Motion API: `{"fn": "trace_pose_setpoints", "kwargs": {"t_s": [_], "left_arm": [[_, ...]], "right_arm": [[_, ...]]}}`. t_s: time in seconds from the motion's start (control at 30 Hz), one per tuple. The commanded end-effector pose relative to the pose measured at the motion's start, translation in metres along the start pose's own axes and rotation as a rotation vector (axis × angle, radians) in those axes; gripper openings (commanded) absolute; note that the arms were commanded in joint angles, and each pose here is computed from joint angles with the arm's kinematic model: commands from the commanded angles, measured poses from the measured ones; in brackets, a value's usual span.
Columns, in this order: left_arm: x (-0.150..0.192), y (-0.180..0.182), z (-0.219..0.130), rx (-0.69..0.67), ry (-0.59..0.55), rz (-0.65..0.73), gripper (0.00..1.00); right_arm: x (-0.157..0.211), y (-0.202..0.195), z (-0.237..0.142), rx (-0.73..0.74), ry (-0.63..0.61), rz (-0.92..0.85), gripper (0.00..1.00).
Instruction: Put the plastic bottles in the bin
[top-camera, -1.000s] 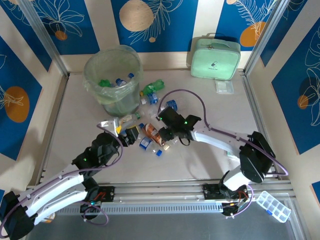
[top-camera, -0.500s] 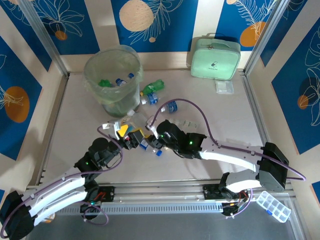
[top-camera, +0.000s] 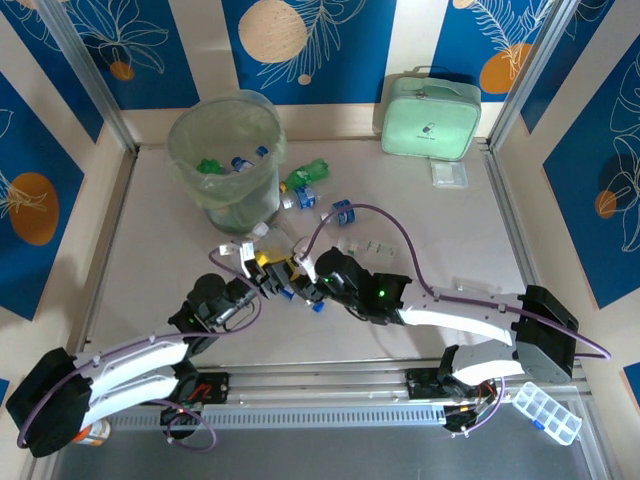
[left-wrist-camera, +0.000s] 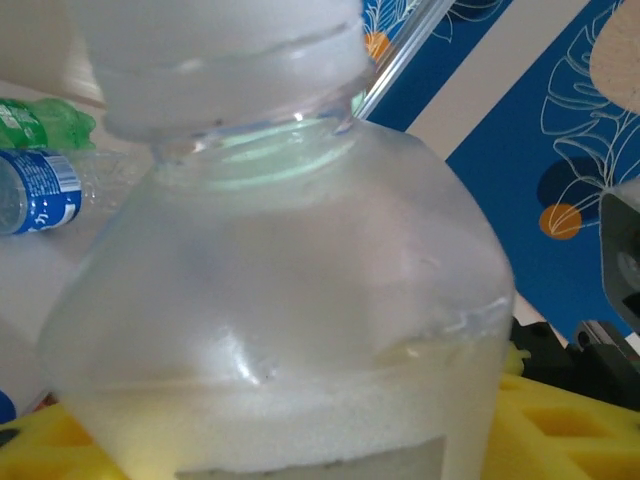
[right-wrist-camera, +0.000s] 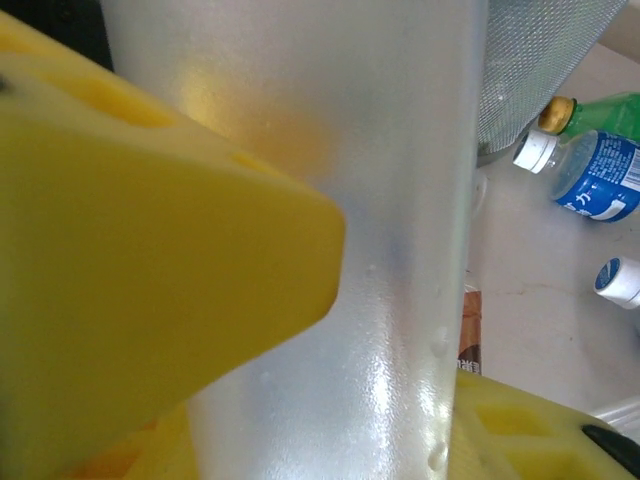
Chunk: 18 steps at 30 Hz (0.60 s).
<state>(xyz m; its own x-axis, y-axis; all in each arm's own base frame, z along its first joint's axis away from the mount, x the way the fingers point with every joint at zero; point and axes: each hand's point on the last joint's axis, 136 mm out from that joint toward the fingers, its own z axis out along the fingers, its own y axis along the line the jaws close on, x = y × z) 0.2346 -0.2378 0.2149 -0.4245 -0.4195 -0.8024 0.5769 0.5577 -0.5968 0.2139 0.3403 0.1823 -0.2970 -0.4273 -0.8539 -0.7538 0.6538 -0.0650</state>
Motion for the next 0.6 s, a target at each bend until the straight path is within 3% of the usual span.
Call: {"fn": "trace_pose_setpoints", "kwargs": {"t_s": [0.0,0.23,0.37,0.57], "left_arm": [[-0.006,-0.024,0.0,0.126,-0.022,0.004,0.54],[-0.008,-0.033,0.0,0.175,-0.019,0.006,0.47],[-0.015,-0.034,-0.007,0.165,-0.043,0.02,0.48],[-0.035,-0.016,-0.028,0.021,-0.119,0.074,0.48]], "right_arm": [[-0.02,0.001,-0.007,-0.01,-0.081,0.034,0.46],[-0.019,-0.001,-0.003,0.005,-0.061,0.038,0.55],[-0.019,0.001,-0.004,-0.006,-0.028,0.039,0.83],[-0.037,0.002,-0.016,-0.034,-0.035,0.04,0.95]]}}
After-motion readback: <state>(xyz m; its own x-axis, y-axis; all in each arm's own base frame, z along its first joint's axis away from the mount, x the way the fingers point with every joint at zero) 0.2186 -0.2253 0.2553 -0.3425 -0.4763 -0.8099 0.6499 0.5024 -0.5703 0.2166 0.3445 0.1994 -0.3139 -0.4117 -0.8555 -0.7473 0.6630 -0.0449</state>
